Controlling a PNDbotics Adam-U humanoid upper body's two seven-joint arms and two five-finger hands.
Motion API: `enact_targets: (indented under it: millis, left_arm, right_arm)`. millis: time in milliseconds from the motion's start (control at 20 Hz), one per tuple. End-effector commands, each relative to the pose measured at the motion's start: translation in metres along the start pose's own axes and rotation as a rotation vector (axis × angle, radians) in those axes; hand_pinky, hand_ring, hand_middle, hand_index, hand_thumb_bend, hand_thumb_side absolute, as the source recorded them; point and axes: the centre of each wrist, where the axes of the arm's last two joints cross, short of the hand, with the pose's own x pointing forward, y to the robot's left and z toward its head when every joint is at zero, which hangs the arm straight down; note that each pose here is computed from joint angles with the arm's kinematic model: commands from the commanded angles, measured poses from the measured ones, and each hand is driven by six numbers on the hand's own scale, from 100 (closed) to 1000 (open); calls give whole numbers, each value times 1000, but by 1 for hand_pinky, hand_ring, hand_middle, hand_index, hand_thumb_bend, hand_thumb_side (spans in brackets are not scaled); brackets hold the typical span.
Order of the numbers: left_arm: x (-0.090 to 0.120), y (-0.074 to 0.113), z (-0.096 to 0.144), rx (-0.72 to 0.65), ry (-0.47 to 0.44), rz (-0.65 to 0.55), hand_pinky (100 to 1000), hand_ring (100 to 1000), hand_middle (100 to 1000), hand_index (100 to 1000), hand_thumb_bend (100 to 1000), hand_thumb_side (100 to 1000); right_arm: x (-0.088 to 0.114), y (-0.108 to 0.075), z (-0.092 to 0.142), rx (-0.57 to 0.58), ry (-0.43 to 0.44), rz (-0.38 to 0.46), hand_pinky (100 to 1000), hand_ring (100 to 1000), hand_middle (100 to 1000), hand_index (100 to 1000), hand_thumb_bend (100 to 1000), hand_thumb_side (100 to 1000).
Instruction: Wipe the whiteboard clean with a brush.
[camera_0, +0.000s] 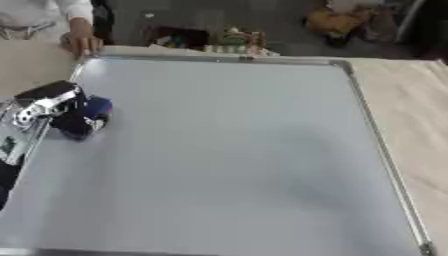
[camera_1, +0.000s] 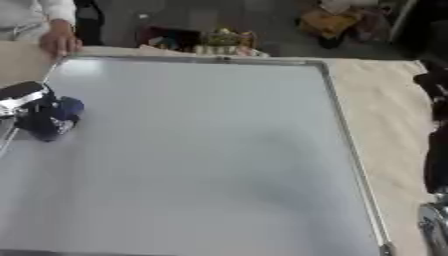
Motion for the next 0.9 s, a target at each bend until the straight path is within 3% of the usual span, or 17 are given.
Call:
enact_targets:
  millis: [50, 900]
  left_arm:
    - [16, -21, -11, -63, -26, -19, 526, 406, 181, 131, 218, 391]
    - [44, -27, -20, -93, -128, -49, 512, 390, 171, 133, 219, 410]
  right_arm:
    - [6, -1, -5, 1, -24, -7, 925, 909, 571, 869, 230, 844]
    - [6, 0, -6, -2, -23, -8, 924, 909, 571, 868, 230, 840]
